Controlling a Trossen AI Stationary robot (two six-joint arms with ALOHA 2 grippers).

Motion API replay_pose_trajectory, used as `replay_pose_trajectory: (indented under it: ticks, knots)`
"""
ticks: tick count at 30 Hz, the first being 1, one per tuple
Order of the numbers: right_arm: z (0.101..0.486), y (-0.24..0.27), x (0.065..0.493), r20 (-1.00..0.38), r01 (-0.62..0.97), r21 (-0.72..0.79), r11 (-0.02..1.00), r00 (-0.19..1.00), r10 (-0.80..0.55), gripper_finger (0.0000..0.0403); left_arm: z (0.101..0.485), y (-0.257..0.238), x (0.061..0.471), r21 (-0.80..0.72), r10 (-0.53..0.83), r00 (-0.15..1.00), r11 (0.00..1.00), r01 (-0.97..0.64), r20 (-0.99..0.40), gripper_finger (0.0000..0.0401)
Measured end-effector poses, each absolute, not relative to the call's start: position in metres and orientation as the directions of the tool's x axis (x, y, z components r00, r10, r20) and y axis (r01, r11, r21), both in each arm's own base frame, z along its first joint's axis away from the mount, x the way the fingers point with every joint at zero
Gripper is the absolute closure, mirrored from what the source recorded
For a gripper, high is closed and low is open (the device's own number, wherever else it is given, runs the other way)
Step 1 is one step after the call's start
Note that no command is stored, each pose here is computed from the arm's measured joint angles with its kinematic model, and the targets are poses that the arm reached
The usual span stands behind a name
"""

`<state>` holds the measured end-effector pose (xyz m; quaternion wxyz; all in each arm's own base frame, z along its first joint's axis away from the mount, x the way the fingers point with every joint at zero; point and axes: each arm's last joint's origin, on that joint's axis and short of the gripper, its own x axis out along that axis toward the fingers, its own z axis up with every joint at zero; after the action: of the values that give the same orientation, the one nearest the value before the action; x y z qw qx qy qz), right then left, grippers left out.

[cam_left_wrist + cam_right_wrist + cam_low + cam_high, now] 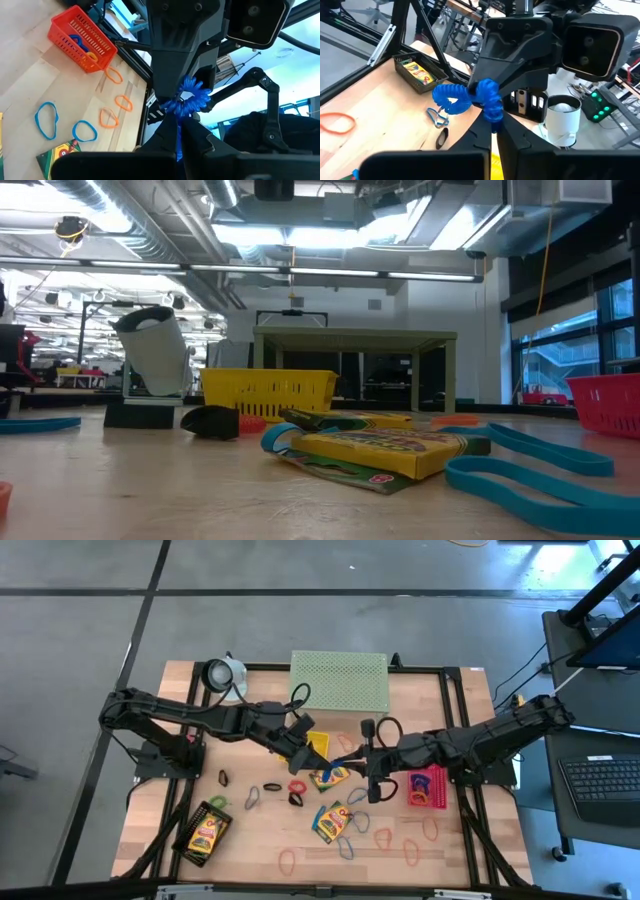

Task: Pick & Place Office Desk Supplies
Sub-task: Put the blue spring keychain into the red bin

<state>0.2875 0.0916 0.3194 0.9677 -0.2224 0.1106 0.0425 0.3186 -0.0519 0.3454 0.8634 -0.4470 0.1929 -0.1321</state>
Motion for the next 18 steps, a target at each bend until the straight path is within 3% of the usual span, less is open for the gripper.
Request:
replay_pose_trajectory:
  ticks: [6,18]
  knots:
    - [0.321,0.096,0.285,-0.226,-0.129,-0.423,0.897,0.973,0.034,0.0394,0.345,-0.052,0.319,-0.821,-0.387,0.897,0.569,0.049,-0.215,0.0391]
    - [0.337,0.094,0.268,-0.188,-0.072,-0.351,0.934,0.982,0.005,0.0396,0.345,-0.050,0.319,-0.817,-0.359,0.908,0.575,0.032,-0.217,0.0299]
